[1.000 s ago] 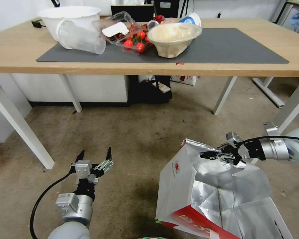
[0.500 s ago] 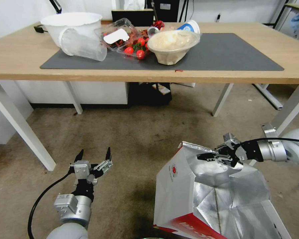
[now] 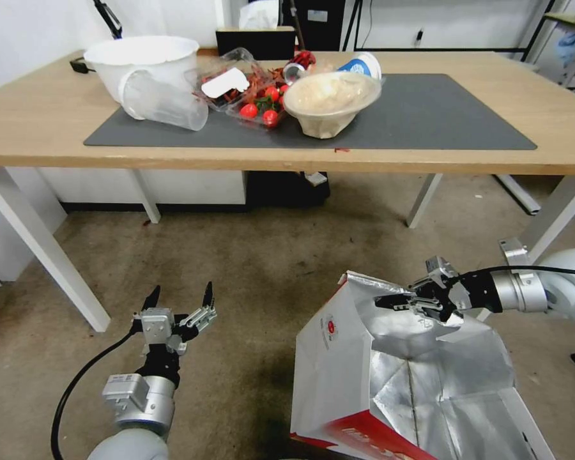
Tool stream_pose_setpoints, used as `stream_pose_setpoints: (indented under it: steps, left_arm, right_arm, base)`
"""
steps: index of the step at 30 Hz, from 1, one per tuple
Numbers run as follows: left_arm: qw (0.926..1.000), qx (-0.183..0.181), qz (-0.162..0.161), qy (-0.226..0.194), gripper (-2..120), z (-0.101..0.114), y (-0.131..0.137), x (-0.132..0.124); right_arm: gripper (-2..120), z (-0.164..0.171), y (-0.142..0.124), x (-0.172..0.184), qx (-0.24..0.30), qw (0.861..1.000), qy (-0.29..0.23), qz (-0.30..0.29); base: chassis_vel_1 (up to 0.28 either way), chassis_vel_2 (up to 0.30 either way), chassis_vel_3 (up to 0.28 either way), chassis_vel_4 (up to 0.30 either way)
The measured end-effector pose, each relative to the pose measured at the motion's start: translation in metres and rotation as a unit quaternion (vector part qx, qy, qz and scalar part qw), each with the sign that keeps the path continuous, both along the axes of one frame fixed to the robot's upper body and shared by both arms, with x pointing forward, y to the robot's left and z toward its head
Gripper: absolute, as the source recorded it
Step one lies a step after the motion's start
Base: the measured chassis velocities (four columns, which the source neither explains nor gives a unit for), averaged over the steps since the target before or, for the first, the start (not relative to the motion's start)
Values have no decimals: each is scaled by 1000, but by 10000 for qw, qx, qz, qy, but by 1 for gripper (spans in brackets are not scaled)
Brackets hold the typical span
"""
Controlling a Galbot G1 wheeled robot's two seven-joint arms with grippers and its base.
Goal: Pick up the food delivery bag from the floor and place it on the table.
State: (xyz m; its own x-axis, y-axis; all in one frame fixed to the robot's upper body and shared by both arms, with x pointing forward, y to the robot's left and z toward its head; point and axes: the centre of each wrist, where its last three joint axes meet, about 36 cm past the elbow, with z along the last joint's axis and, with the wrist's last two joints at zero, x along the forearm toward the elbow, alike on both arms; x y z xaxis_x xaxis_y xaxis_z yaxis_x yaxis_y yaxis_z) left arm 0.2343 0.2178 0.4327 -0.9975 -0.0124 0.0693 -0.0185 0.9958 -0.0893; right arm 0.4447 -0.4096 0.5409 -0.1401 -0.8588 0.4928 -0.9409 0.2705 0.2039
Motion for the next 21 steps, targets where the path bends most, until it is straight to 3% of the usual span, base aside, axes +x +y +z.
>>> stream_pose_setpoints:
  steps: [21]
  left_arm:
    - [10000, 9, -19, -34, 100, 1, -1, -2]
  right_arm:
    - [0, -1, 7, -4, 31, 10000, -2, 42]
  base:
    - [0, 0, 0, 0]
